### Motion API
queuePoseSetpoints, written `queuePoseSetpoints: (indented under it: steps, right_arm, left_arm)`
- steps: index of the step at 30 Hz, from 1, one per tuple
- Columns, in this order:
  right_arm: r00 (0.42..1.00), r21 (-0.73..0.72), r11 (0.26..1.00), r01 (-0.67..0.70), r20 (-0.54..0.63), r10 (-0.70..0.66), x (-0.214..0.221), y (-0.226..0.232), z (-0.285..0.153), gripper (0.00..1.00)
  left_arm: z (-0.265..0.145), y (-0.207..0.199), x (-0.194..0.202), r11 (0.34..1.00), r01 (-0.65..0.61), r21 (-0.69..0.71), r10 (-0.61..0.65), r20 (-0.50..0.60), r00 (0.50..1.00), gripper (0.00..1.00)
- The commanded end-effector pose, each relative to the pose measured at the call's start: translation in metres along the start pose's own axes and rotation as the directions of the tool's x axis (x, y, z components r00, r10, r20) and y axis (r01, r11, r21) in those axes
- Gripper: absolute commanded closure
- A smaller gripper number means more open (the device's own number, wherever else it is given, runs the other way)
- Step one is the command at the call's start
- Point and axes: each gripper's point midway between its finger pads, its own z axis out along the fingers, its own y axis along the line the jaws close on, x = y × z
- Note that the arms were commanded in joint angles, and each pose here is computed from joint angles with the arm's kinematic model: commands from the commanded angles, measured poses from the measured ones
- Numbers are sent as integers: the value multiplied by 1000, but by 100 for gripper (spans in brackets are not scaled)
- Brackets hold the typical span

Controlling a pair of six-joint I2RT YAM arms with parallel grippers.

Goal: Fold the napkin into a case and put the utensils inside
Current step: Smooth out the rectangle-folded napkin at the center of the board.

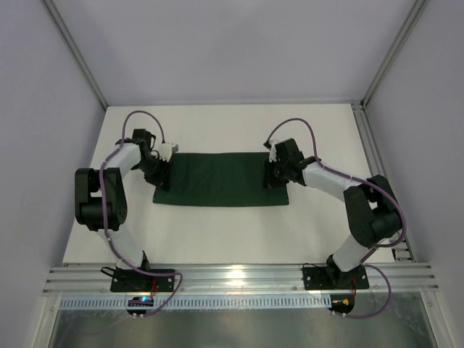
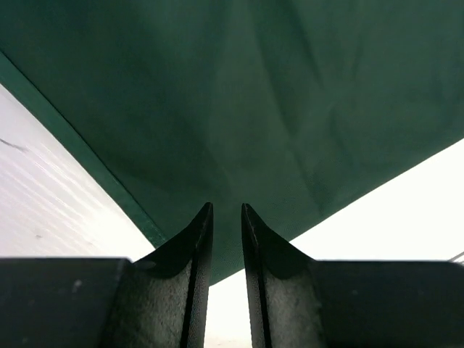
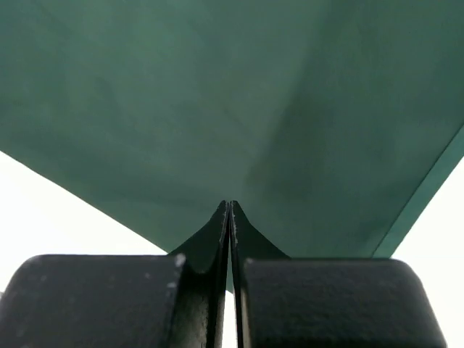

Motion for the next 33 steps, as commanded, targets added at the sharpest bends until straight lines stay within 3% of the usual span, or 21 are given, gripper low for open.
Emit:
queuePoseSetpoints:
  steps: [1,7,14,23,27,33]
  right_arm:
    - [992,-19,992,-124,-8,124,28,-4,11,96]
    - [983,39,983,-178,-35,179,68,-17,3,96]
    - [979,99,974,-202,11,202,78,-26,-17,96]
    - [984,149,976,-158,101,143,50,-27,-49,96]
    - [988,90,994,-61,149,47,25,15,-56,96]
    - [981,-133,989,61,193,-35,-5,106,-31,96]
  left_arm:
    - [5,12,12,998,10,-56,-12,-22,1000,77]
    - [15,7,43,999,18,-37,-21,-94,995,78]
    - [12,11,62,995,-14,-99,2,-116,993,78]
    - [-31,-19,36,994,-101,-38,102,32,994,73]
    - [-46,-38,31,992,-124,17,122,87,989,71]
    - [-23,-28,62,997,-80,-18,80,-3,997,75]
